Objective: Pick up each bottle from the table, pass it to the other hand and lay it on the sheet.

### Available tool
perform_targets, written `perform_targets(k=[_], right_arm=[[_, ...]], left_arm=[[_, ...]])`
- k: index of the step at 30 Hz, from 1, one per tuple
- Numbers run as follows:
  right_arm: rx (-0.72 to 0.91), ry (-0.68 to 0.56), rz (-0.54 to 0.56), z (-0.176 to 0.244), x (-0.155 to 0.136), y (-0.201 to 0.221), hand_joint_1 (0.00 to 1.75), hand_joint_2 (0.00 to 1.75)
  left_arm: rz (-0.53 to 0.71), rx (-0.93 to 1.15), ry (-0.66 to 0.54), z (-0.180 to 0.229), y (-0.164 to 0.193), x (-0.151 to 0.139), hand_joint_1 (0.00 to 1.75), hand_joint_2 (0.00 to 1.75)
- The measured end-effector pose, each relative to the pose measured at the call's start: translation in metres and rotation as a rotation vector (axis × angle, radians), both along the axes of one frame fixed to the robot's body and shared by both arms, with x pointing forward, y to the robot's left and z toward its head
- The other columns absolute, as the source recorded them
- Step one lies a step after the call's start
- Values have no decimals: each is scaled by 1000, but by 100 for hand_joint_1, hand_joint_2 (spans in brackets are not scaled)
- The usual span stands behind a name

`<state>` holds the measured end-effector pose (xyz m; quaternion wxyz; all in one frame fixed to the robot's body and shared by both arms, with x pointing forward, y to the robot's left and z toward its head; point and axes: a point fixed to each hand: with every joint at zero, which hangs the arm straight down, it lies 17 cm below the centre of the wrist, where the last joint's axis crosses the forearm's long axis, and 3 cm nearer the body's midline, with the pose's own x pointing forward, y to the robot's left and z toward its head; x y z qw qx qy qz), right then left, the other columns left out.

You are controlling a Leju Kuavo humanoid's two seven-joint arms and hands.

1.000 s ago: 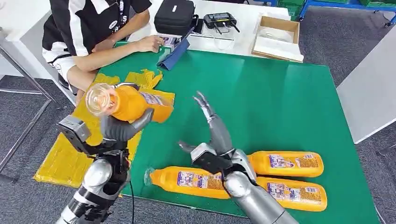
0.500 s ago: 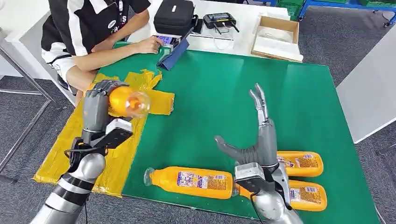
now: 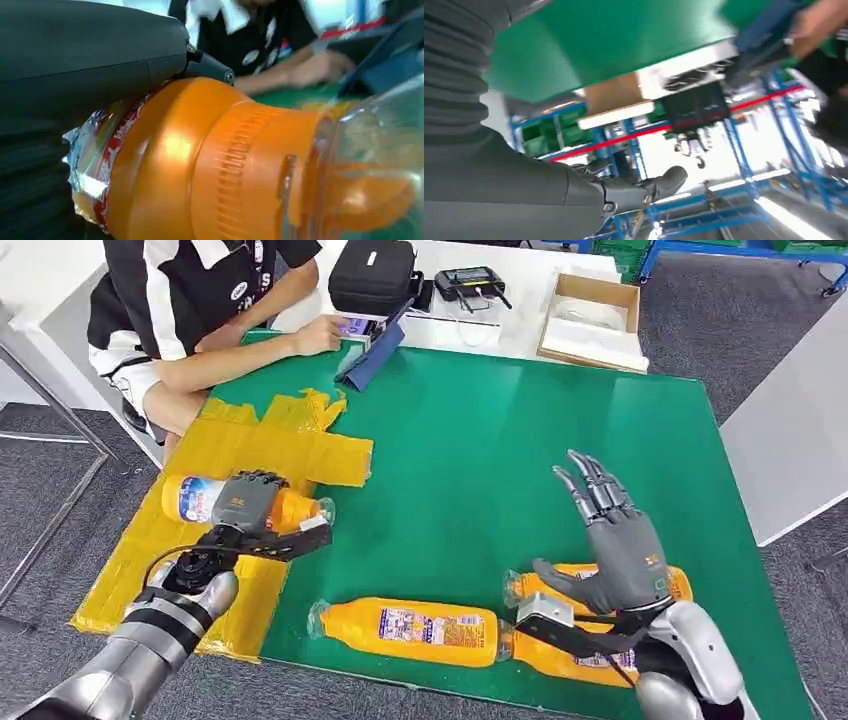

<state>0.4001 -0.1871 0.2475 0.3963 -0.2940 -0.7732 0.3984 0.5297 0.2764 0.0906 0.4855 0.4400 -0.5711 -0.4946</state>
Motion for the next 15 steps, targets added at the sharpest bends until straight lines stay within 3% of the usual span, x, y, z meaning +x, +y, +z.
perform_targets(k=[5, 15], right_arm=[[-82, 4, -64, -3, 8, -23, 0, 175], [-111, -1, -93, -1, 12, -37, 0, 175]], left_arm=[[58, -57, 75, -19, 5, 3, 175, 175], [85, -101, 91, -19, 3, 11, 175, 175]])
